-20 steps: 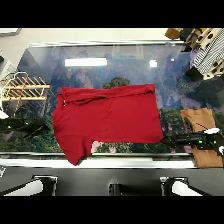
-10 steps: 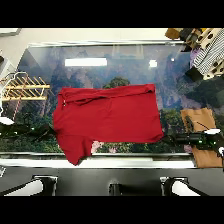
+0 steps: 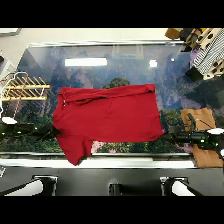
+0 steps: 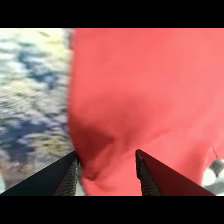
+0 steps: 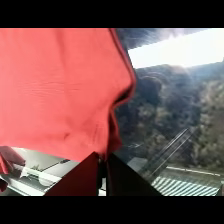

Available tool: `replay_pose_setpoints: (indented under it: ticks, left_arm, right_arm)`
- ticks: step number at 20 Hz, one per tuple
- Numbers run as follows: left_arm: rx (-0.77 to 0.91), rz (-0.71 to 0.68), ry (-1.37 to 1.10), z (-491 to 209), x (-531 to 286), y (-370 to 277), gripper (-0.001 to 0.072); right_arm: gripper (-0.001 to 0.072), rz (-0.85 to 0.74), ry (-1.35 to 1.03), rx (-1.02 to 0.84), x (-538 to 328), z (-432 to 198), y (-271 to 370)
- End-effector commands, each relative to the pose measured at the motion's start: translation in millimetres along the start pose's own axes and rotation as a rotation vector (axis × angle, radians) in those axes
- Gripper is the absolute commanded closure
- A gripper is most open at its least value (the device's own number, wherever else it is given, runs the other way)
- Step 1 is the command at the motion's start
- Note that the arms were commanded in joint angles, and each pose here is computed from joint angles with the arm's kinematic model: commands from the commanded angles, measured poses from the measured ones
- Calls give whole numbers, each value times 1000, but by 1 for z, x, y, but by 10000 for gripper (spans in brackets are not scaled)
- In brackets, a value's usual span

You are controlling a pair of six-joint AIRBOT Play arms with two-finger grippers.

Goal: Fold the clothes and pants, and hang the long-sleeved shirts on hangers.

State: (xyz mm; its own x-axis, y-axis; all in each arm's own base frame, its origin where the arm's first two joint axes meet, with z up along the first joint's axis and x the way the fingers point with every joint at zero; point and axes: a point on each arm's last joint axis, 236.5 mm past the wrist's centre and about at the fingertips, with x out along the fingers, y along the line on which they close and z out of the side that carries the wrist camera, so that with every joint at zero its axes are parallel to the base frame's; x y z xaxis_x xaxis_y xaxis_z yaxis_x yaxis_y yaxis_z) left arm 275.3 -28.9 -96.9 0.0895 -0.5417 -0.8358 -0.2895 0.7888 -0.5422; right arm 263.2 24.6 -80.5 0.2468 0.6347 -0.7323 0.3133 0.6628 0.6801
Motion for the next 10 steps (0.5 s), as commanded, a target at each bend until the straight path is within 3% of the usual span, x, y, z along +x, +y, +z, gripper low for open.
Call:
replay_pose_setpoints:
  ticks: [1,3,5,10]
  left_arm:
    - [28,-10,53,-12,8,-14,330]
    - [19,-6,50,-11,9,-16,345]
    - [18,-5,45,-10,9,-15,690]
    - [33,-43,-36,10,-4,-34,694]
  right_arm:
    - [685,16,4,-11,-3,-3,7]
    - [685,19,8,-12,-3,-4,8]
    - [685,35,14,-20,-4,-5,12]
    - [687,72,-69,-164,-6,18,56]
